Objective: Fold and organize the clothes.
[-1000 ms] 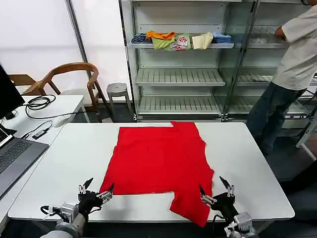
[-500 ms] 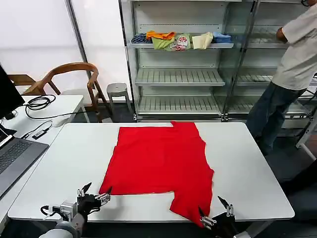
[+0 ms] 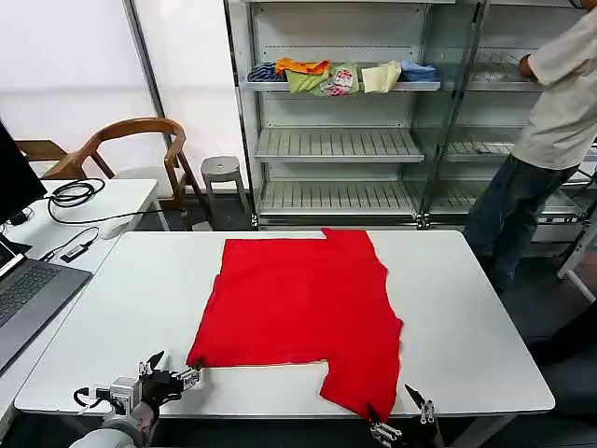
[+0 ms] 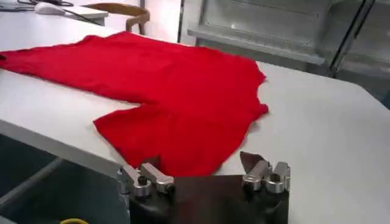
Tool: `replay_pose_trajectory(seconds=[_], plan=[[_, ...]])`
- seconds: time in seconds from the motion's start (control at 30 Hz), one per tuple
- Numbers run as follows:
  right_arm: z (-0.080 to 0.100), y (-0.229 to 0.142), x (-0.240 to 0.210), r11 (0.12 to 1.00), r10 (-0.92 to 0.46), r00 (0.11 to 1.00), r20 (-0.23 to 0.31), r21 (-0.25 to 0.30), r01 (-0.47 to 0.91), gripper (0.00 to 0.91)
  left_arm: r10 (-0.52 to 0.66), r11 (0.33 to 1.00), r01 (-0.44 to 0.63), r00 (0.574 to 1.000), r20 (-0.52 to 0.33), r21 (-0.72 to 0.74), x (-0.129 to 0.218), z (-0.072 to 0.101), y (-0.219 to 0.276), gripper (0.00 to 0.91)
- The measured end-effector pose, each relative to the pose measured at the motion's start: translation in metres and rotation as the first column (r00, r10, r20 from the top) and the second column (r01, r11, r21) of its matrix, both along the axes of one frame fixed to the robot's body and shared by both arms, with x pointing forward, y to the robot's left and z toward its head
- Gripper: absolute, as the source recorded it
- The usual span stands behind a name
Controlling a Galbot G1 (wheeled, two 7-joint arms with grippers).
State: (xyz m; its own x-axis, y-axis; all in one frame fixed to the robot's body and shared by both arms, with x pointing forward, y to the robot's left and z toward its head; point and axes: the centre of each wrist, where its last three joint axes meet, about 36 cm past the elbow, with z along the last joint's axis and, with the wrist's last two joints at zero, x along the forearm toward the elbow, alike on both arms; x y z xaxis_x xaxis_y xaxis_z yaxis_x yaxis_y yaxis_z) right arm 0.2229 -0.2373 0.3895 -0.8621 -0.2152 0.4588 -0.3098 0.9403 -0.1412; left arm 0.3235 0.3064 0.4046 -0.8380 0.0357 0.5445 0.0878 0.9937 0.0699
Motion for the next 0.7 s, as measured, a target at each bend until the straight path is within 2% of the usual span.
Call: replay_pose_trajectory(seconds=[0.03,0.07,0.1,0.13,0.17,0.2,0.7], plan=[[-0.0001,0.0002,-0.0003,1.0,-0.004,1.0,-0.001,0.002,0.004,0.907,0.0,1.0,0.0,1.0,-0.002,-0.001,0.0,-0.0005,-0.0002,0.907],[-0.0002,0.0003,-0.0005,1.0,-0.006,1.0,-0.002,0.003,0.006,0.907,-0.001,1.0,0.001,1.0,-0.004,-0.003,0.0,-0.0011,-0.0006,0.786],[-0.0003,0.0005,-0.0005,1.0,-0.009,1.0,-0.003,0.005,0.009,0.907,-0.001,1.0,0.001,1.0,-0.006,-0.005,-0.0001,-0.0019,-0.001,0.383],[-0.0006,0.0006,-0.0005,1.0,-0.01,1.0,-0.006,0.007,0.01,0.907,-0.001,1.0,0.001,1.0,-0.008,-0.007,0.0,-0.0027,-0.0015,0.111],[-0.001,0.0007,-0.0006,1.0,-0.011,1.0,-0.008,0.009,0.011,0.071,-0.002,1.0,0.002,1.0,-0.011,-0.008,0.0,-0.0036,-0.0017,0.03],[-0.0013,0.0009,-0.0006,1.0,-0.012,1.0,-0.011,0.011,0.012,0.0,-0.002,1.0,0.002,1.0,-0.013,-0.009,-0.0001,-0.0045,-0.0018,0.02],[-0.006,0.0024,0.0015,0.999,-0.016,0.999,-0.033,0.05,0.018,0.0,-0.016,0.999,0.015,1.0,-0.019,-0.033,-0.0004,-0.0084,-0.0071,0.02]])
